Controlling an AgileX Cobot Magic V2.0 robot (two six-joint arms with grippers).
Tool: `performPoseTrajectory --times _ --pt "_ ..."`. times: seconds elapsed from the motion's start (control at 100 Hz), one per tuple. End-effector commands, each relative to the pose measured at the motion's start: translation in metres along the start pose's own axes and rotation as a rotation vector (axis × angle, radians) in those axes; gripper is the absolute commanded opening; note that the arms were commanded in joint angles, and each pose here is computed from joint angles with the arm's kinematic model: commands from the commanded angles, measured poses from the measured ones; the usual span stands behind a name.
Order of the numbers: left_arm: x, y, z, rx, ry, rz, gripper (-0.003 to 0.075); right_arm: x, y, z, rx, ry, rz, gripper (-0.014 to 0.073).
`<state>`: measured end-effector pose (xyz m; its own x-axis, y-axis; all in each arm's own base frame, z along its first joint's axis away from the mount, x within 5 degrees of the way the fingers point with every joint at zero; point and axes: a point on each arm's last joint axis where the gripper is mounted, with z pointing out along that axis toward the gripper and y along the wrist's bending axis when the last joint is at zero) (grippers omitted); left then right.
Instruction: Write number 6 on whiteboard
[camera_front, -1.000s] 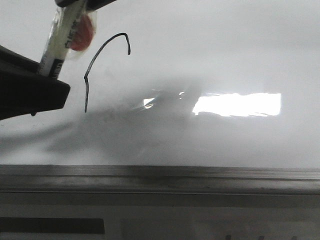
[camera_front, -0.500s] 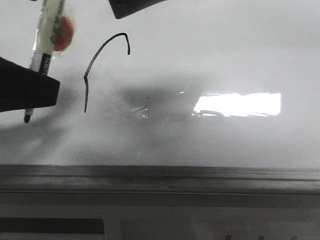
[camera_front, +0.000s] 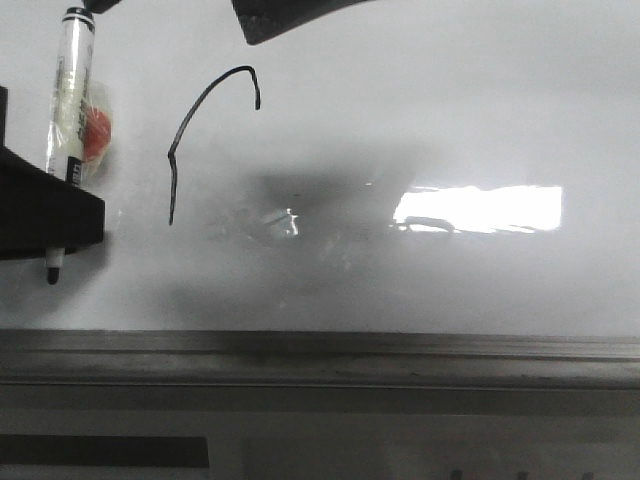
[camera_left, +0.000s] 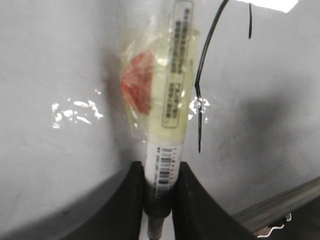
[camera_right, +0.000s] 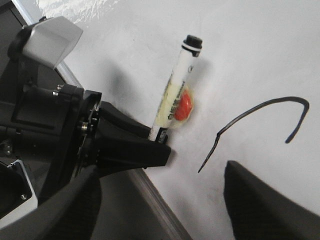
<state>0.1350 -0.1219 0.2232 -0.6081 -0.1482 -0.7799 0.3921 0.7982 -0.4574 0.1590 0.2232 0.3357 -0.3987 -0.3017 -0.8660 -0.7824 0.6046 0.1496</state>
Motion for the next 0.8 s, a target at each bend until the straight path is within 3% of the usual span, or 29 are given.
performPoseTrajectory --times 0.0,0.1,0.17,0.5,0.57,0.72,0.79 --pt "-0.016 -0.006 0.0 0.028 -0.109 -0.017 0.0069 -0.019 0.0 -0.011 0.001 -0.115 -0.015 0.0458" --pt "-0.016 -0.006 0.0 0.028 -0.106 -0.024 0.023 -0.019 0.0 -0.011 0.001 -0.115 -0.015 0.0458" --pt "-0.016 -0.006 0.0 0.029 -0.106 -0.026 0.0298 -0.019 0.0 -0.011 0.001 -0.115 -0.015 0.0458" --pt "-0.02 -0.008 -0.006 0.047 -0.138 -0.021 0.0316 -0.019 0.0 -0.011 0.004 -0.117 -0.023 0.0447" --pt "-0.023 -0.01 -0.012 0.063 -0.169 -0.004 0.0316 -0.019 0.0 -0.012 0.005 -0.113 -0.027 0.0362" --pt "-0.029 -0.014 -0.03 0.096 -0.227 0.084 0.0315 -0.019 0.0 -0.017 0.01 -0.125 -0.044 0.0029" --pt "-0.033 -0.015 -0.04 0.118 -0.268 0.092 0.0309 -0.019 0.0 -0.023 0.015 -0.14 -0.062 -0.007"
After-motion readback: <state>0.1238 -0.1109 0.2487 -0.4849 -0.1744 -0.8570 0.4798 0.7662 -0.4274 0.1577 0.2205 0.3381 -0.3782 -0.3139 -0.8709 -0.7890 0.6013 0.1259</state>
